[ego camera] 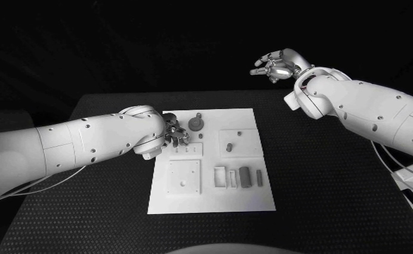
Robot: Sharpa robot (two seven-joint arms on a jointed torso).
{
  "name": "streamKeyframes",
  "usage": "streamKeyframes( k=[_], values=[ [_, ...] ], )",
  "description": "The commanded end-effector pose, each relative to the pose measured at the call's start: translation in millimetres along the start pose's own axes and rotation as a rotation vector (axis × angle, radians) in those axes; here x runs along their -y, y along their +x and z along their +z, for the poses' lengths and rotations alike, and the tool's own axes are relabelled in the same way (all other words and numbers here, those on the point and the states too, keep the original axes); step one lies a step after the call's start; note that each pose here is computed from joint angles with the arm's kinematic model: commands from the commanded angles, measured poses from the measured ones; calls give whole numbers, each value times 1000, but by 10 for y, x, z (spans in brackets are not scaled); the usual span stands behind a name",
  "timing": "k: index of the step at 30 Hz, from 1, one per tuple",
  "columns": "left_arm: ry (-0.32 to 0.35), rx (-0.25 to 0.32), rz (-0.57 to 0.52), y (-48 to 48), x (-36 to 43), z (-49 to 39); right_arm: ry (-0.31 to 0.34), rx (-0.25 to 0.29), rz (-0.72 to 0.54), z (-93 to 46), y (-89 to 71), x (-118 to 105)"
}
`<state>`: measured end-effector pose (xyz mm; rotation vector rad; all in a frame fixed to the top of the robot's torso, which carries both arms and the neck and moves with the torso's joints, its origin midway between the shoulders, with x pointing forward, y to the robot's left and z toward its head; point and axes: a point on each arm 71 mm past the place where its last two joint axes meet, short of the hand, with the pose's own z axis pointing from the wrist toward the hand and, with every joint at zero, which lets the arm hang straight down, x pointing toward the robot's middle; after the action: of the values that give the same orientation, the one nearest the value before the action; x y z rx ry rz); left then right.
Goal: Assemble the parts on the task board
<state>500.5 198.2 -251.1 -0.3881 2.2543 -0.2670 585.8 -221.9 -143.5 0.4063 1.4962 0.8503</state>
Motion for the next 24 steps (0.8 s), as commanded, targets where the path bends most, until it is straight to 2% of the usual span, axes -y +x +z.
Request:
streamKeyframes(
  k=[1, 7, 24],
  values=[
    [22, 15, 35, 21, 28, 5, -6, -13, 1, 0, 8, -5],
    [28, 11, 58, 84, 40, 20, -6, -17, 2, 2, 13, -7],
    [31, 7, 83, 128, 44, 27, -6, -21, 2, 1, 14, -4]
  ],
)
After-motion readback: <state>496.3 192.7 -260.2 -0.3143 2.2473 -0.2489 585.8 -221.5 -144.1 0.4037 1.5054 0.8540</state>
